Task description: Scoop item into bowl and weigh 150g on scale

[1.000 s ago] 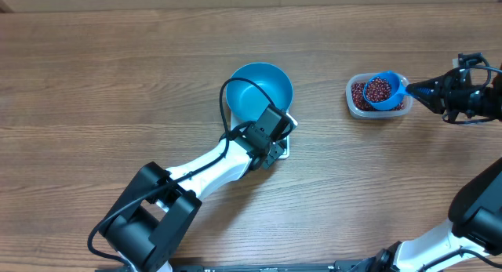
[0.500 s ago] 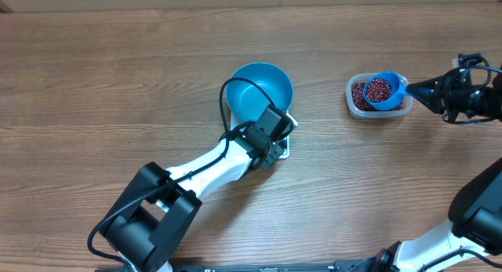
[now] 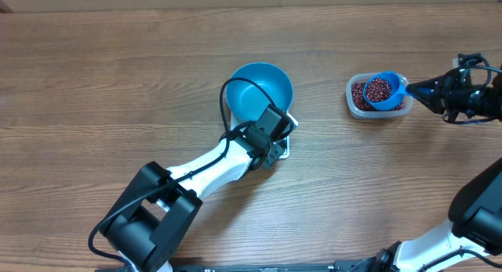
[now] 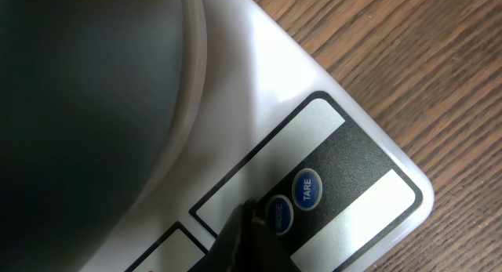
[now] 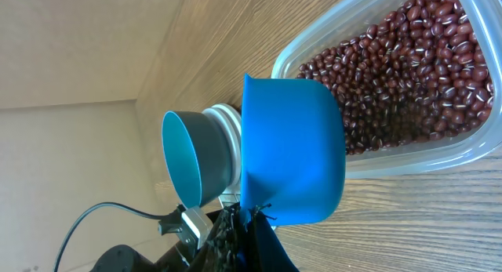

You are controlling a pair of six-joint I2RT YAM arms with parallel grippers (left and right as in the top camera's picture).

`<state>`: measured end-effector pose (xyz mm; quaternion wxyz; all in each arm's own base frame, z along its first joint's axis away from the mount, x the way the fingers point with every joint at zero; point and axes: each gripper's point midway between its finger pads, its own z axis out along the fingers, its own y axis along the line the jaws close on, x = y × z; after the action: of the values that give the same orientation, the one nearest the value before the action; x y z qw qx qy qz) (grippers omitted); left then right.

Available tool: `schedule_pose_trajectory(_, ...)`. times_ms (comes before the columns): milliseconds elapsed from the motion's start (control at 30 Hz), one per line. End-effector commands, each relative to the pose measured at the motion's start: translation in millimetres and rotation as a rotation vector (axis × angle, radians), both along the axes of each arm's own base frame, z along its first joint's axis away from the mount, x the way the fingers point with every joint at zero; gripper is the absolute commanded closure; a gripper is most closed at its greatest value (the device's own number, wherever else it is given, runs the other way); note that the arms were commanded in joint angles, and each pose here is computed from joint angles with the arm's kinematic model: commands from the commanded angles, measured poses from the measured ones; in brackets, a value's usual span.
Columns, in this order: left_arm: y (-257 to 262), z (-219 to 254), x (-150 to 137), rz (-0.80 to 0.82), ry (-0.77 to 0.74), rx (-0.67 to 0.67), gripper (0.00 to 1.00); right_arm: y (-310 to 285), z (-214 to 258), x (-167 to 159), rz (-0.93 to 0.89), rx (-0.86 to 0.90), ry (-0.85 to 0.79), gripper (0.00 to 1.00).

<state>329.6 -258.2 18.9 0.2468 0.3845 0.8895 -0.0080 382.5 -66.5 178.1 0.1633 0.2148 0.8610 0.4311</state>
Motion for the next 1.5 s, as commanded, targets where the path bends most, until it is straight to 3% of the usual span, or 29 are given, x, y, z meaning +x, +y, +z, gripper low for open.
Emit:
schedule_pose_trajectory(0,3,-25,-12,-0.026,0.064,0.034,0.96,0,3,2,0.004,0.013,-0.022,0.96)
schedule_pose_trajectory(767,-4,-8,-16,-0.056,0.033,0.114,0.96,-1,3,4,0.004,0.006,-0.033,0.96)
schedule_pose_trajectory(1467,-4,72,-16,-0.011,-0.065,-0.015,0.96,-5,0,5,0.001,-0.021,-0.028,0.96)
